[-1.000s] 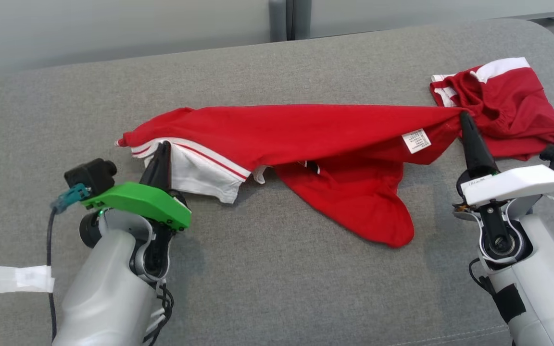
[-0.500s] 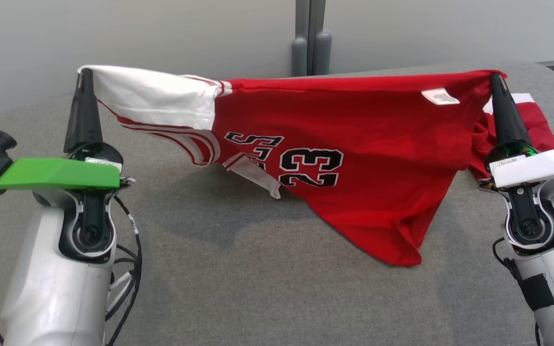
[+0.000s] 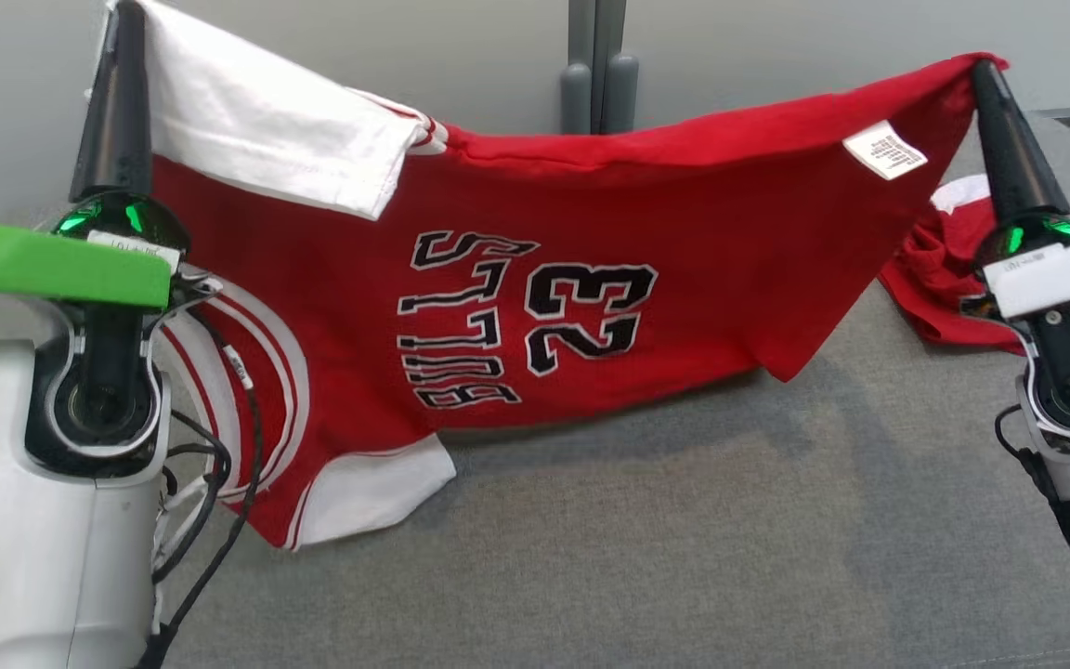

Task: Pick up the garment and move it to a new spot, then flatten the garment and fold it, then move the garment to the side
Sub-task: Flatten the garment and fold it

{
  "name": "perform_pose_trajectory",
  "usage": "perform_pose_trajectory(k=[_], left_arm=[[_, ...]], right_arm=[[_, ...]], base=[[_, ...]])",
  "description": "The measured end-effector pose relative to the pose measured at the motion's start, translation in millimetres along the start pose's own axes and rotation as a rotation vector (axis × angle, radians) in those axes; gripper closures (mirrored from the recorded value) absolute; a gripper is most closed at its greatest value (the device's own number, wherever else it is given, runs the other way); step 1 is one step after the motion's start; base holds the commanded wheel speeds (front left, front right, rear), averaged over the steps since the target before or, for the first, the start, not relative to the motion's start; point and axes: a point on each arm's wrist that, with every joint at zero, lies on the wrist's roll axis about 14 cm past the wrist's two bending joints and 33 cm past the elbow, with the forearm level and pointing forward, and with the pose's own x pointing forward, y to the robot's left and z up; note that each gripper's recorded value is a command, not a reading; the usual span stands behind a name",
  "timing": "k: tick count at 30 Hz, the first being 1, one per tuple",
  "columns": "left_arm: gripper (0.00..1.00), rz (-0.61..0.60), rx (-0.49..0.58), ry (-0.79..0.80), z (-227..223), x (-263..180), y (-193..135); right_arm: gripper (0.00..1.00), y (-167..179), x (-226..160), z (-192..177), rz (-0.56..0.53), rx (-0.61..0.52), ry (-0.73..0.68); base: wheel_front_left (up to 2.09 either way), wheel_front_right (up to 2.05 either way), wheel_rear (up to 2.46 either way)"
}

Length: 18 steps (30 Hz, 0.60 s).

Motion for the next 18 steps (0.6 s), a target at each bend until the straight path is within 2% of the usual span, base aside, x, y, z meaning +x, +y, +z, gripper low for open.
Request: perform_pose_trajectory(k=[4, 7, 8, 9, 10, 12, 13, 15, 18], left_arm=[[1.00, 0.210, 0.016, 0.131, -25, 1, 55], [1.00, 0.302, 0.095, 0.123, -14, 18, 81], [1.00, 0.283, 0.111, 0.075, -1, 34, 75], [1.00, 0.163, 0.139, -0.057, 34, 72, 37], [1.00, 0.091, 0.141, -0.122, 53, 88, 10], [1.00, -0.021, 0.129, -0.202, 78, 104, -30], [1.00, -0.043, 0.133, -0.212, 82, 107, -38], [1.00, -0.019, 0.138, -0.190, 78, 105, -29], [1.00, 0.098, 0.160, -0.054, 43, 85, 16]], right_arm=[[1.00, -13, 24, -32, -0.051, -0.044, 0.157], [1.00, -6, 68, -13, -0.034, -0.187, 0.127], [1.00, 6, 87, 11, -0.005, -0.242, 0.053], [1.00, 42, 120, 76, 0.070, -0.282, -0.168], [1.00, 64, 129, 105, 0.118, -0.272, -0.269], [1.00, 91, 137, 130, 0.183, -0.262, -0.362], [1.00, 93, 140, 127, 0.195, -0.263, -0.353], [1.00, 82, 143, 100, 0.182, -0.267, -0.274], [1.00, 41, 130, 36, 0.101, -0.277, -0.063]], base=[[0.00, 0.00, 0.00], [0.00, 0.00, 0.00], [0.00, 0.00, 0.00], [0.00, 0.00, 0.00], [0.00, 0.00, 0.00], [0.00, 0.00, 0.00], [0.00, 0.00, 0.00], [0.00, 0.00, 0.00], [0.00, 0.00, 0.00]])
